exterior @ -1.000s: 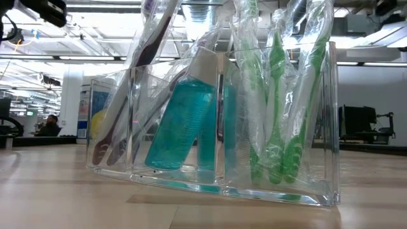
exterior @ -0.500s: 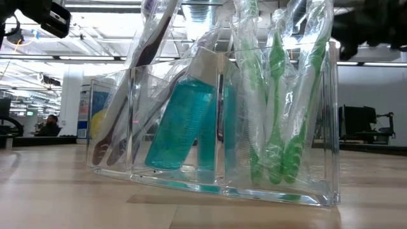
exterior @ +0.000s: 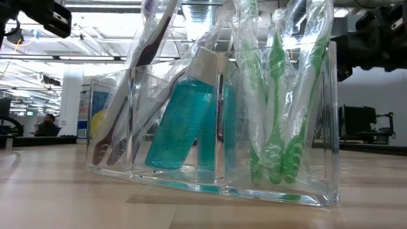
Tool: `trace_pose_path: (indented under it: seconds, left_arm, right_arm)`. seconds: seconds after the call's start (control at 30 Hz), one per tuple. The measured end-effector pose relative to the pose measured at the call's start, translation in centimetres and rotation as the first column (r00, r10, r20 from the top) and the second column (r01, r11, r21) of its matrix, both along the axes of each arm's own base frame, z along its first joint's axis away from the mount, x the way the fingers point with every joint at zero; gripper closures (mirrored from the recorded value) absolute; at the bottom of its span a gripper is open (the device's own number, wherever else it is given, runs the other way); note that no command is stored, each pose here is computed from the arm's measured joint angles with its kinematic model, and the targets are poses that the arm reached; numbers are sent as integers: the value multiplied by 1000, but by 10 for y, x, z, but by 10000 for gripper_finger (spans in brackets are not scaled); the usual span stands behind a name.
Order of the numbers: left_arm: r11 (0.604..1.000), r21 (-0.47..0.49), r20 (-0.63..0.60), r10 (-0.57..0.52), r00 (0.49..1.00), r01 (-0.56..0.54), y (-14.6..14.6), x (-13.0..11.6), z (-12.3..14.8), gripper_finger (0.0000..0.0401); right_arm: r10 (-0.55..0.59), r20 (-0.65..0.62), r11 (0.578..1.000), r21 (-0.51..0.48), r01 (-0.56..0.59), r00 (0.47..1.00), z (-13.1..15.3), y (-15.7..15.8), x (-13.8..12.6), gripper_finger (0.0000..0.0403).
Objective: Pick & Place toothbrushing station
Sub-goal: Return to Home Position
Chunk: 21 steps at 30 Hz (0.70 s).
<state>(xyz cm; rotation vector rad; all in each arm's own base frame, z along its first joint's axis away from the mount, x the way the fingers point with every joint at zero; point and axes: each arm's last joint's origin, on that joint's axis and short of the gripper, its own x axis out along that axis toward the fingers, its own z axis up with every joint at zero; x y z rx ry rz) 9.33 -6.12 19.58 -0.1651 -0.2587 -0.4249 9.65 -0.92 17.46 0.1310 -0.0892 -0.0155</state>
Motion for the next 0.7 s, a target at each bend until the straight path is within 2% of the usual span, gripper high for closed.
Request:
trace_pose_path:
  seconds: [0.23, 0.33, 0.7]
  left_arm:
    - [997, -70, -45, -26, 999, 22, -1, 1, -1, 213]
    - [997, -68, -57, -27, 998, 23, -2, 2, -3, 213]
    - [998, -53, -81, -22, 996, 18, -3, 4, -5, 213]
  right_arm:
    - [17, -13, 987, 160, -15, 1000, -2, 0, 0, 227]
    - [24, -28, 971, 240, -17, 999, -3, 0, 0, 225]
    - [24, -53, 970, 241, -10, 998, -6, 0, 0, 227]
